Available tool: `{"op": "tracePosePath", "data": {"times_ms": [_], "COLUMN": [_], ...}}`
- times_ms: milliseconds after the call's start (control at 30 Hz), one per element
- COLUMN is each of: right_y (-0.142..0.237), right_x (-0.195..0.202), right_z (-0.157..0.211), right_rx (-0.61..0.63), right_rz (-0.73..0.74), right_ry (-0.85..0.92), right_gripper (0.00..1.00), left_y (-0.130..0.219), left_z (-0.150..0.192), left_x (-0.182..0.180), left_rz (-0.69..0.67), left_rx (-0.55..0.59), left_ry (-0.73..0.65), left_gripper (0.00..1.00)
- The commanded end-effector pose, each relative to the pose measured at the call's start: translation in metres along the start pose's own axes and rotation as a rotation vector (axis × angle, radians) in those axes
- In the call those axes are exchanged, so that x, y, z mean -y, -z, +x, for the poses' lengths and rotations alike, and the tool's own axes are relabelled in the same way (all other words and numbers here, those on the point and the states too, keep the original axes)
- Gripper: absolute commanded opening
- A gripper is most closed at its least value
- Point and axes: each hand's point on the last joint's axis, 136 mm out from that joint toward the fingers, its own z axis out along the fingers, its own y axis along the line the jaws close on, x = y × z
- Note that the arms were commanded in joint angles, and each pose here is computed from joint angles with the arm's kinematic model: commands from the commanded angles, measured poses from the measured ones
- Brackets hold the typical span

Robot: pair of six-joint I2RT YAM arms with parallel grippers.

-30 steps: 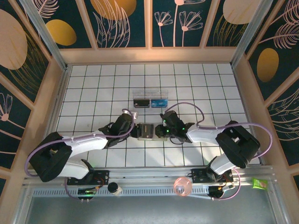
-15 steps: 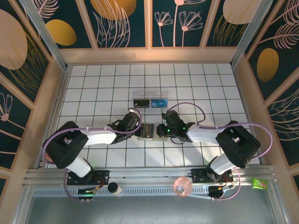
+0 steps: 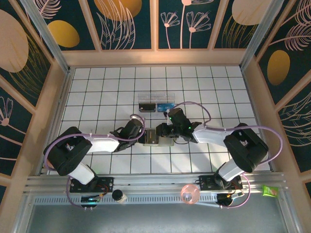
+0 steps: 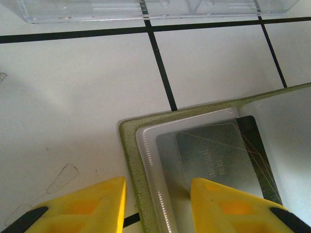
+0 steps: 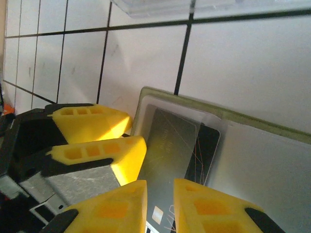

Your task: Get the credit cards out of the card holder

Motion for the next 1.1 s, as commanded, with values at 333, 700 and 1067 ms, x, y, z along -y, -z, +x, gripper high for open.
{"op": "tracePosePath", "data": {"times_ms": [333,700,1067], "right_y": [-0.013,-0.018,-0.023], "right_x": [0.023,0.031,0.027], "right_z": [0.007,0.012,0.012], "right_rx": [-0.057,-0.087,-0.1], "right_rz": [0.033,0.061,0.014], "right_ry": [-0.133,-0.154,-0.15], "right_gripper": [0.22,0.21,0.18], "left_y": [0.003,0.004,-0.001], "left_z": [0.03,0.037,0.051], "left_x": [-0.009,-0.008,-0.005], "left_rz": [0.001,0.018,0.053], "left_rx": [-0.099,-0.123,-0.183], "left_ry": [0.036,0.043,0.042], "left_gripper": [0.38,0.35,0.31]}}
